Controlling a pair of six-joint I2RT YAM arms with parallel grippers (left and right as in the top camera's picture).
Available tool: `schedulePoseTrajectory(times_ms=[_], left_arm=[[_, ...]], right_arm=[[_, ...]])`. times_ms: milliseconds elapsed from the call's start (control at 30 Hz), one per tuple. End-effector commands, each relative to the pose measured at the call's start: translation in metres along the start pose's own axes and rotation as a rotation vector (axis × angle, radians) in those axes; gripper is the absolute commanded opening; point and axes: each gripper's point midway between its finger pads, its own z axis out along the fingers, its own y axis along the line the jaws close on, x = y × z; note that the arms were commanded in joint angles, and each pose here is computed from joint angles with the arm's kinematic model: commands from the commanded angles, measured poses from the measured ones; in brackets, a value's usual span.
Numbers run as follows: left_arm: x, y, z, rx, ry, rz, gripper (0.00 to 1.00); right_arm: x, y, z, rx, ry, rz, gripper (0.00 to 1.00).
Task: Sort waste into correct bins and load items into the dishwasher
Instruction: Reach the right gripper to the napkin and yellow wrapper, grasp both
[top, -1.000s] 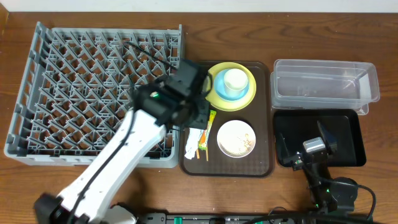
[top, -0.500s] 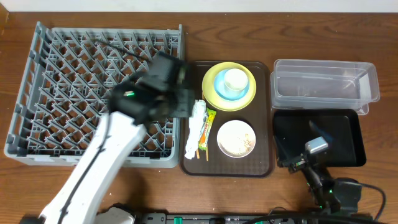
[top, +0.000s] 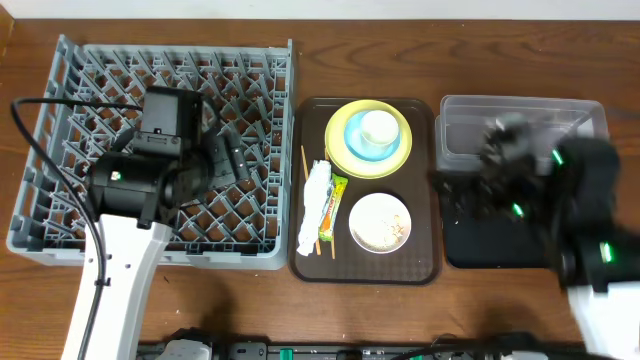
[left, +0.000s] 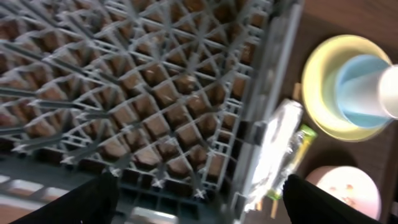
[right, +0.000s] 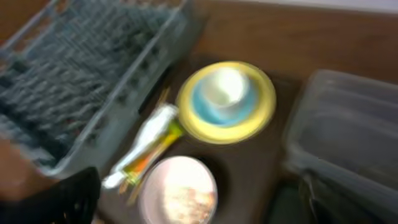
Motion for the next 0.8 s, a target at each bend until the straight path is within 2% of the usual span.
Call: schedulePoseTrajectory(times_ms=[0,100,167,267,300,400,567,600,733,767], left_arm=[[-0.007,0.021,-0.001,-0.080,-0.027,-0.051,0.88],[-0.009,0.029,-0.001,-0.094,-0.030,-0.076,0.89],[-0.010,0.035,-0.001,-0.108,-0.030,-0.091,0.90],[-0.010,0.056,-0.004,-0.196,-0.033,-0.093,0.93],[-0.009,0.058,-0.004,-0.202,-0.029,-0.100,0.93],[-0.007,0.060,-0.004,-0.206,-0.022,-0.113,0.93],[-0.007,0.060,-0.003,-0.206,-0.020,-0.114,0.93],[-0.006,0.060,-0.003,-0.209,-0.015,-0.112,0.93],[-0.005,0.061,-0.002,-0.211,-0.010,-0.111,0.95],[-0.005,0.061,-0.001,-0.211,-0.009,-0.111,0.99]], right_arm=[[-0.009,0.047,0.029,-0.190,0.126,-0.029,0.99],[-0.018,0.100,0.056,-0.442,0.137,-0.079,0.99],[-0.005,0.122,0.066,-0.552,0.216,-0.026,0.99],[0.010,0.133,0.096,-0.573,0.307,0.040,0.99],[0.020,0.128,0.112,-0.504,0.352,0.084,0.93],[0.042,0.110,0.145,-0.265,0.413,0.143,0.84],[0.070,0.098,0.177,0.044,0.425,0.158,0.70],[0.083,0.103,0.188,0.120,0.422,0.139,0.69],[0.110,0.107,0.207,0.230,0.439,0.121,0.70],[0.115,0.108,0.210,0.245,0.445,0.118,0.70]])
